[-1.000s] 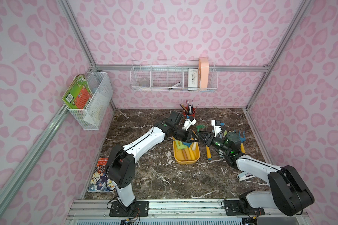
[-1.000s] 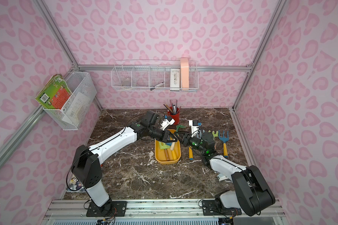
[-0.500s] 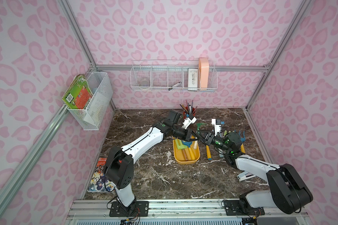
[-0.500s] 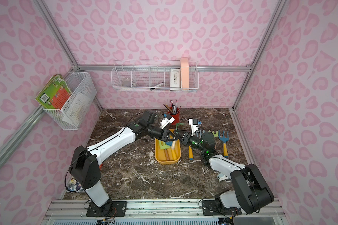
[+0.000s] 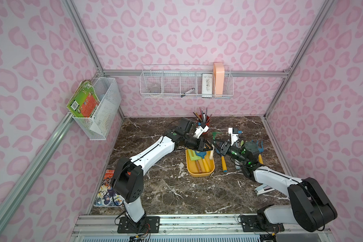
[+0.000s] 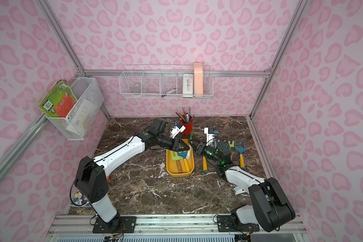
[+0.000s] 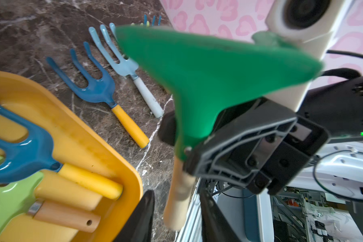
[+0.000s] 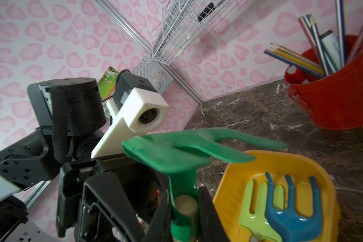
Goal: Take the hand rake out of the storage box
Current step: Pick up the rake from the storage box, then move the storage box to the center of the board.
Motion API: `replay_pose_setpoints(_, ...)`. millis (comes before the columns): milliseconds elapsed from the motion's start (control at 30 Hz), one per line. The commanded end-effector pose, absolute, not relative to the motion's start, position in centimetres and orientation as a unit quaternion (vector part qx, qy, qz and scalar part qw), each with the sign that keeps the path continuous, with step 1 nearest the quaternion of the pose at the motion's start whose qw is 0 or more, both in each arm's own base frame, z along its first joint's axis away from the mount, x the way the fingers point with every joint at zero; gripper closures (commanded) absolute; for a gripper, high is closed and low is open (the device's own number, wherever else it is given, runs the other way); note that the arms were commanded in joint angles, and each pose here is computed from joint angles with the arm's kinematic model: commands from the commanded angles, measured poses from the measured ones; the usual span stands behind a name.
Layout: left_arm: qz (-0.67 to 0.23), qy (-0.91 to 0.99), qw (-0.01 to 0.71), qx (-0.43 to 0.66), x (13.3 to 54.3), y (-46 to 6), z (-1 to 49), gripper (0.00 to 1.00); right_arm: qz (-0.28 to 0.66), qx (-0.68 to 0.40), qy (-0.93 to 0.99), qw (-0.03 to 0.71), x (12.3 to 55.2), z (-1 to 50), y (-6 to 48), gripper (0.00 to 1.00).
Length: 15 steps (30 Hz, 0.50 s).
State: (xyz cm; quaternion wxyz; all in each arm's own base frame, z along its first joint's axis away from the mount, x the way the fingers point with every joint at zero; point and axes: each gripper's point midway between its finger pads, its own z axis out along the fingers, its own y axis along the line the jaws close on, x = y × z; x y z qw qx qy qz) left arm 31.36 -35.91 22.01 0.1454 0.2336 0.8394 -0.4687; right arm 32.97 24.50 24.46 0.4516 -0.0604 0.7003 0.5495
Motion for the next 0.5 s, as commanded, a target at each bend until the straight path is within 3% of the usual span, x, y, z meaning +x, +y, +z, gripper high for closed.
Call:
replay_pose_setpoints(0,-0.406,0.874,0.144,0.223,31.8,-34.4,19.8,0.55,0.493,-0.028,0.733,0.468,34.8,23.2,23.2,0.91)
replay_pose_setpoints(300,-0.117,0.979,0.114,0.125,34.1,-25.5,10.2,0.54,0.309,0.022,0.847,0.432,37.3,17.0,19.4,0.91)
replay_pose_setpoints(467,-0.042,0.987,0.112,0.103,34.4,-22.9,7.6,0.56,0.243,0.016,0.879,0.411,37.4,14.6,18.2,0.90)
